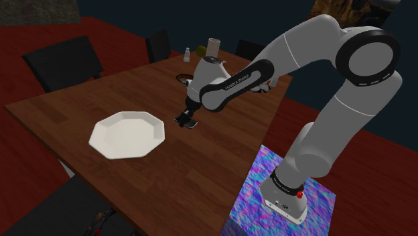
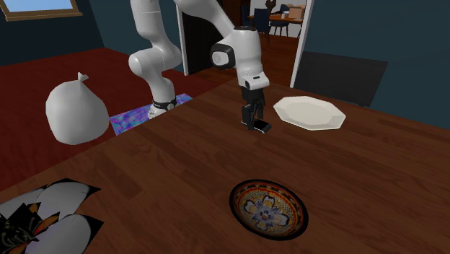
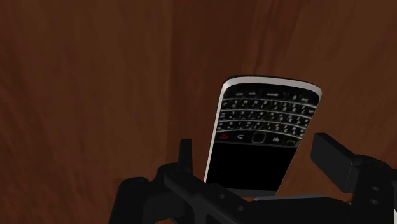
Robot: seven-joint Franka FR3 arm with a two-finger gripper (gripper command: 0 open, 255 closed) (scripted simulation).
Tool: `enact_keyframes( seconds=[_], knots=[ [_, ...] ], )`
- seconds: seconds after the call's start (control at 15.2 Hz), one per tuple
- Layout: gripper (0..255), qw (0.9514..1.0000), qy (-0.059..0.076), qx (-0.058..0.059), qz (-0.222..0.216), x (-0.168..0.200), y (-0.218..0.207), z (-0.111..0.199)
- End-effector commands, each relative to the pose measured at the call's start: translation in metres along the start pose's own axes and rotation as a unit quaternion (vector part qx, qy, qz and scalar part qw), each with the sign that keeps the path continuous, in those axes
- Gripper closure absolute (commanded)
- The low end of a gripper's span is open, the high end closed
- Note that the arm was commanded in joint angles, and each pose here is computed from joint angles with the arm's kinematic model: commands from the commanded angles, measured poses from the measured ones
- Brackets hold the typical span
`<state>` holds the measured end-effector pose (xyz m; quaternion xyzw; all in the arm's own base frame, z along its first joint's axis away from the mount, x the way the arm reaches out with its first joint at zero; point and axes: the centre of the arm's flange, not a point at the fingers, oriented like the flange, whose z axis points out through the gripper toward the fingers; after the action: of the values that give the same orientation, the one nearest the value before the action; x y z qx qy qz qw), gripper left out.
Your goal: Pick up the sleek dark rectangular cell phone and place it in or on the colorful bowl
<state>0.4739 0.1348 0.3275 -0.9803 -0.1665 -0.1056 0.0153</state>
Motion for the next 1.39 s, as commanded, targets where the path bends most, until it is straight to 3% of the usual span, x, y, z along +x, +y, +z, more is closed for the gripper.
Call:
enact_keyframes(
  seconds=[0.0,0.2,0.26,0.86,1.32],
  knots=[
    [0,1.0000,0.000,0.000,0.000,0.000,0.000,0.000],
    [0,1.0000,0.000,0.000,0.000,0.000,0.000,0.000],
    [255,1.0000,0.000,0.000,0.000,0.000,0.000,0.000],
    [255,1.0000,0.000,0.000,0.000,0.000,0.000,0.000],
    [255,1.0000,0.000,0.000,0.000,0.008,0.000,-0.036]
  ],
)
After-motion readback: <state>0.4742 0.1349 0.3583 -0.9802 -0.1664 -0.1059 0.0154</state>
